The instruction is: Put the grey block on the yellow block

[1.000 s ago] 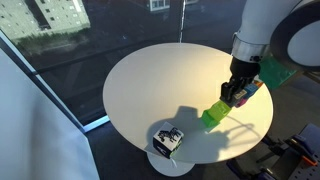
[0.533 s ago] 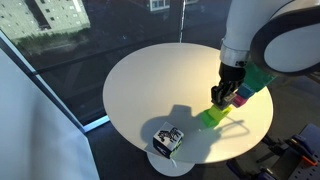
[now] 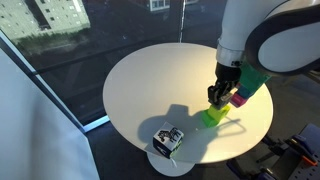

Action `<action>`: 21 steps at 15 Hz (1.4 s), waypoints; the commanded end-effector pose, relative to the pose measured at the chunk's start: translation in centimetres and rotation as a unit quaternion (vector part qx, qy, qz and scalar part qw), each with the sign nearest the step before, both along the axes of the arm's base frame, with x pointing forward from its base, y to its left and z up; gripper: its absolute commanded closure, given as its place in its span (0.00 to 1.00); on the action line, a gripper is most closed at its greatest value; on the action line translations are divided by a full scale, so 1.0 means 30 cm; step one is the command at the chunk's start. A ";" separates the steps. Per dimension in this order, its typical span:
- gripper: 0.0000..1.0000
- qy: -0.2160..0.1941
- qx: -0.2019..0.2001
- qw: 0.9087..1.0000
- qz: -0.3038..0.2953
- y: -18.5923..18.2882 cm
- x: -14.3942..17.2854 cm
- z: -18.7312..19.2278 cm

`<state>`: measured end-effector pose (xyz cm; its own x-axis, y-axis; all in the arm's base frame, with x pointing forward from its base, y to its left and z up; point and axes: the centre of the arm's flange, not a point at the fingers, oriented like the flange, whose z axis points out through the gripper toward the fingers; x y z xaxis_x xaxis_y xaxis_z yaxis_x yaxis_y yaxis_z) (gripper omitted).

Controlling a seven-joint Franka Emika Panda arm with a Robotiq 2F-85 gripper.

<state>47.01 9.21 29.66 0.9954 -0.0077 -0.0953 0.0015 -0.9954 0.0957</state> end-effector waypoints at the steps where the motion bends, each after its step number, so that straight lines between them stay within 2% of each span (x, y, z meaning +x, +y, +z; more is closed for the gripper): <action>1: 0.73 -0.007 0.001 1.000 -0.011 0.015 0.015 0.016; 15: 0.73 0.019 -0.022 0.999 -0.023 0.005 -0.026 0.042; 21: 0.73 0.024 -0.018 0.999 -0.018 0.006 -0.027 0.033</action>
<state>46.24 9.05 29.92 0.9885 -0.0453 -0.1444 -0.0275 -0.9921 0.1226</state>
